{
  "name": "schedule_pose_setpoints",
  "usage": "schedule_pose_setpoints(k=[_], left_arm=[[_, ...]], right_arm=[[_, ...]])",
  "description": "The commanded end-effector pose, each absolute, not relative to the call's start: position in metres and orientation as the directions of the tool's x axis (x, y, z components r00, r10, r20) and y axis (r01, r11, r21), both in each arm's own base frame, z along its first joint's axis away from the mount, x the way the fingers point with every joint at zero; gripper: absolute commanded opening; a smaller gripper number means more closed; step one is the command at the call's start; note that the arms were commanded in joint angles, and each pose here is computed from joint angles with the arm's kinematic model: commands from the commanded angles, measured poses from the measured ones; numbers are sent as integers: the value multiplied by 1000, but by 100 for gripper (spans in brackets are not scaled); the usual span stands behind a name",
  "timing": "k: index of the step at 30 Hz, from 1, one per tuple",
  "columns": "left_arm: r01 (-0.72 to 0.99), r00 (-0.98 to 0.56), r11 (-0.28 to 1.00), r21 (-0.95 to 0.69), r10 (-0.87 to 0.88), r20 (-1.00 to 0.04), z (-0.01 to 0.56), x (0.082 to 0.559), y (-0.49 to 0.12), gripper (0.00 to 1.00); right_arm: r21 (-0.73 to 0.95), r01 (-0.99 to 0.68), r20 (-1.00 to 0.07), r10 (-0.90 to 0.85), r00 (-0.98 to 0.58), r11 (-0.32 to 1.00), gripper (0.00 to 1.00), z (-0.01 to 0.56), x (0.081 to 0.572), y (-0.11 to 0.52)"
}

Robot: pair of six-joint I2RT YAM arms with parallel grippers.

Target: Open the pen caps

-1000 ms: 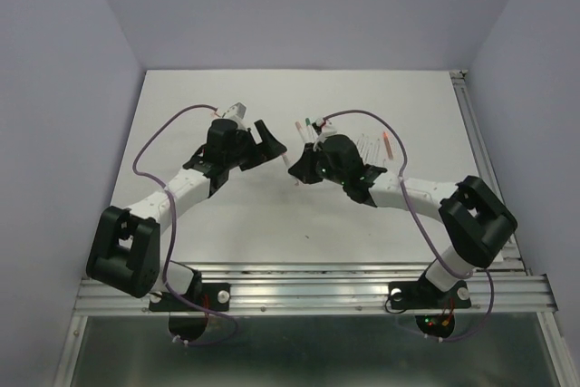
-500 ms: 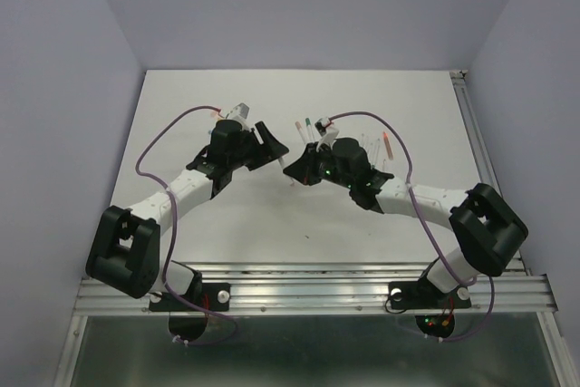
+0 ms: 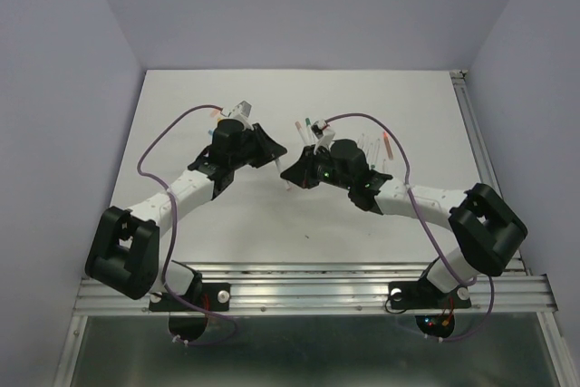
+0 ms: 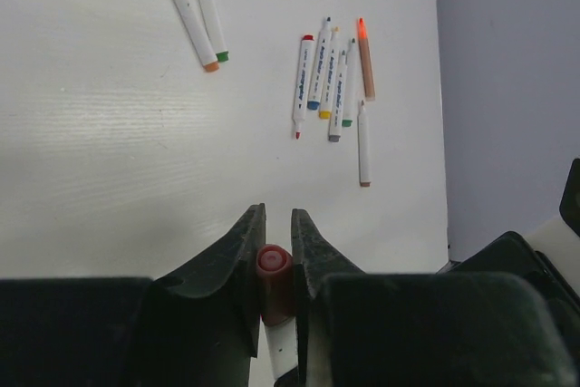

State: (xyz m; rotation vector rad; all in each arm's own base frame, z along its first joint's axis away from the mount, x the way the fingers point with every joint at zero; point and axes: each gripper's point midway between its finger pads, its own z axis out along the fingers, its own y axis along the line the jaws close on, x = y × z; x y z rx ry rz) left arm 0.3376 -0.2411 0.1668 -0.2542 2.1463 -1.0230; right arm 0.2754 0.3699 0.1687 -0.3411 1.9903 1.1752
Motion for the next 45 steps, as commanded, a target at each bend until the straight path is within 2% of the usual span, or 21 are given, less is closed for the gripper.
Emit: schedule_pose_setpoints(k=[1,3,5,6,7,10,14,21,23,24,27,28,31,34,35,36,40,42,45], left_arm=[[179,-657,658,-731,-473,-587,194,345,-238,0],[182,-650,661,-728,-475,-594,195,345,-237,0],[183,-639,662,-727,-482,-600,196,343,-236,0],[184,-635,659,-730,-487,-600,198,342,-235,0],[193,-626,655,-731,-491,-606,201,341,-235,0],[200,-614,649,-734,-501,-610,205,338,-235,0],[213,-611,640,-738,-503,-612,210,334,-240,0],[213,-616,637,-741,-501,-608,210,333,-244,0],[208,-617,638,-742,-503,-605,208,333,-244,0],[203,-615,640,-741,-506,-605,207,334,-244,0],[204,-607,641,-740,-510,-610,208,337,-243,0],[195,-598,648,-736,-516,-613,208,339,-242,0],[151,-531,683,-715,-554,-641,213,359,-229,0],[97,-453,722,-685,-581,-676,221,392,-208,0],[35,-425,727,-686,-611,-668,219,408,-185,0],[37,-410,717,-696,-625,-665,228,419,-178,0],[-24,-371,713,-700,-657,-656,223,455,-148,0],[-36,-360,722,-691,-654,-665,227,464,-140,0],[-51,-379,740,-671,-635,-673,219,466,-135,0]], right_arm=[[620,-616,-758,167,-631,487,1,184,271,378],[619,-610,-756,163,-634,495,4,181,272,377],[612,-613,-759,154,-633,500,18,180,272,378],[610,-613,-760,151,-632,503,46,180,273,378],[606,-616,-763,146,-630,504,55,181,274,379],[589,-634,-772,116,-625,500,68,181,276,384],[575,-646,-778,93,-621,502,69,180,283,392],[556,-681,-803,99,-587,477,55,193,292,405],[556,-689,-808,108,-579,465,44,199,293,407],[559,-689,-807,113,-579,461,30,200,293,407],[566,-689,-803,113,-585,452,13,199,290,407],[572,-685,-798,113,-592,452,1,199,288,406],[587,-669,-777,86,-624,456,1,188,273,402],[596,-656,-740,0,-672,463,1,155,235,400],[594,-673,-736,-39,-675,441,1,154,212,403],[599,-656,-711,-72,-700,459,1,134,194,397],[652,-645,-664,-111,-739,398,1,122,131,397],[674,-639,-662,-80,-745,371,1,131,124,396],[633,-633,-686,-57,-726,445,1,132,136,387]])
